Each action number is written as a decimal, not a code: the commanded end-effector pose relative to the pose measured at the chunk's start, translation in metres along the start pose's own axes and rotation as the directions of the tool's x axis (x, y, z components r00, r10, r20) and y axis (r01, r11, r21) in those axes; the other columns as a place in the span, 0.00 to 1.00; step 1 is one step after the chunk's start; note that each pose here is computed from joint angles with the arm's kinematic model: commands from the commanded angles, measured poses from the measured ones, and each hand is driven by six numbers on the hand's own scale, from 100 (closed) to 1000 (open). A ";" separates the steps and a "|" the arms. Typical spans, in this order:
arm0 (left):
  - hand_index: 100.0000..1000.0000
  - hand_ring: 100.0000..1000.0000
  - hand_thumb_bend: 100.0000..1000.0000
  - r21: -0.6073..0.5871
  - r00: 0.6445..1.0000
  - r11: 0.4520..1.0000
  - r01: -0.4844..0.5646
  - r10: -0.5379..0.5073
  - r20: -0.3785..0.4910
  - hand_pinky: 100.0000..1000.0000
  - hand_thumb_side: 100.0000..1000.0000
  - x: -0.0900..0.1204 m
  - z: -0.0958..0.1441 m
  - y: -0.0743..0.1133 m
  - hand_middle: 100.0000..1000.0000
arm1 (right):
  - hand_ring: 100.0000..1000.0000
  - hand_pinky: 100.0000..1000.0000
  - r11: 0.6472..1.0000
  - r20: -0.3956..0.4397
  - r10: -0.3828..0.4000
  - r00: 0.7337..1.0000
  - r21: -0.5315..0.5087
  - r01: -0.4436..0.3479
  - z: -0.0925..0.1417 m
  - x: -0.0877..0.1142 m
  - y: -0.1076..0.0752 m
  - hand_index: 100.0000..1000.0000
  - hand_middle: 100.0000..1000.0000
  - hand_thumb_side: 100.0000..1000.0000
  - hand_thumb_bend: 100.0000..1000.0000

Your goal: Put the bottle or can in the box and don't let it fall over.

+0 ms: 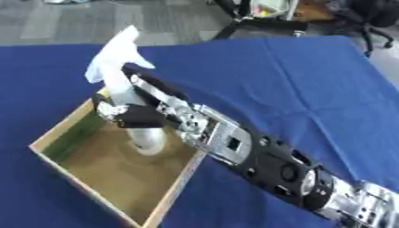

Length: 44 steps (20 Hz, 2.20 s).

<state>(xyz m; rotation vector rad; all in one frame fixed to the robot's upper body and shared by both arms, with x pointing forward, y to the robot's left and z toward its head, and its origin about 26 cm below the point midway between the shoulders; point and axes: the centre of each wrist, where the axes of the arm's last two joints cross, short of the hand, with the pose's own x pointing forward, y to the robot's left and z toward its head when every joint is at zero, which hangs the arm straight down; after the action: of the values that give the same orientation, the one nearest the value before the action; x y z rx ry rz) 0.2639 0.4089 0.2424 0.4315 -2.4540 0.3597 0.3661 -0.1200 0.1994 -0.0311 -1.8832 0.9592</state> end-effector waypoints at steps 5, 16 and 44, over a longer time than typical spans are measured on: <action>0.69 1.00 0.43 -0.019 0.998 0.999 0.041 -0.041 0.046 0.93 0.50 0.013 -0.009 0.004 1.00 | 1.00 1.00 0.999 -0.014 0.032 0.999 0.043 -0.031 0.013 0.032 -0.022 0.96 1.00 0.76 0.00; 0.69 1.00 0.43 -0.017 0.998 0.998 0.054 -0.054 0.043 0.93 0.50 0.012 -0.008 0.007 1.00 | 1.00 1.00 0.992 -0.078 0.019 0.997 0.128 -0.009 0.028 0.032 -0.021 1.00 1.00 1.00 0.00; 0.69 1.00 0.43 -0.017 0.996 0.997 0.077 -0.077 0.041 0.93 0.50 0.011 -0.005 0.011 1.00 | 1.00 1.00 0.925 -0.130 0.165 0.978 0.364 -0.107 0.042 0.004 -0.004 1.00 1.00 1.00 0.00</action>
<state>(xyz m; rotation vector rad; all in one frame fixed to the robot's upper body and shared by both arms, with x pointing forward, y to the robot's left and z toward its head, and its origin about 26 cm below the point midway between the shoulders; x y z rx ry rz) 0.2579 0.4151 0.2367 0.4903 -2.4299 0.3455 0.3328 -0.1403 0.1925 0.0107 -1.5524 1.3289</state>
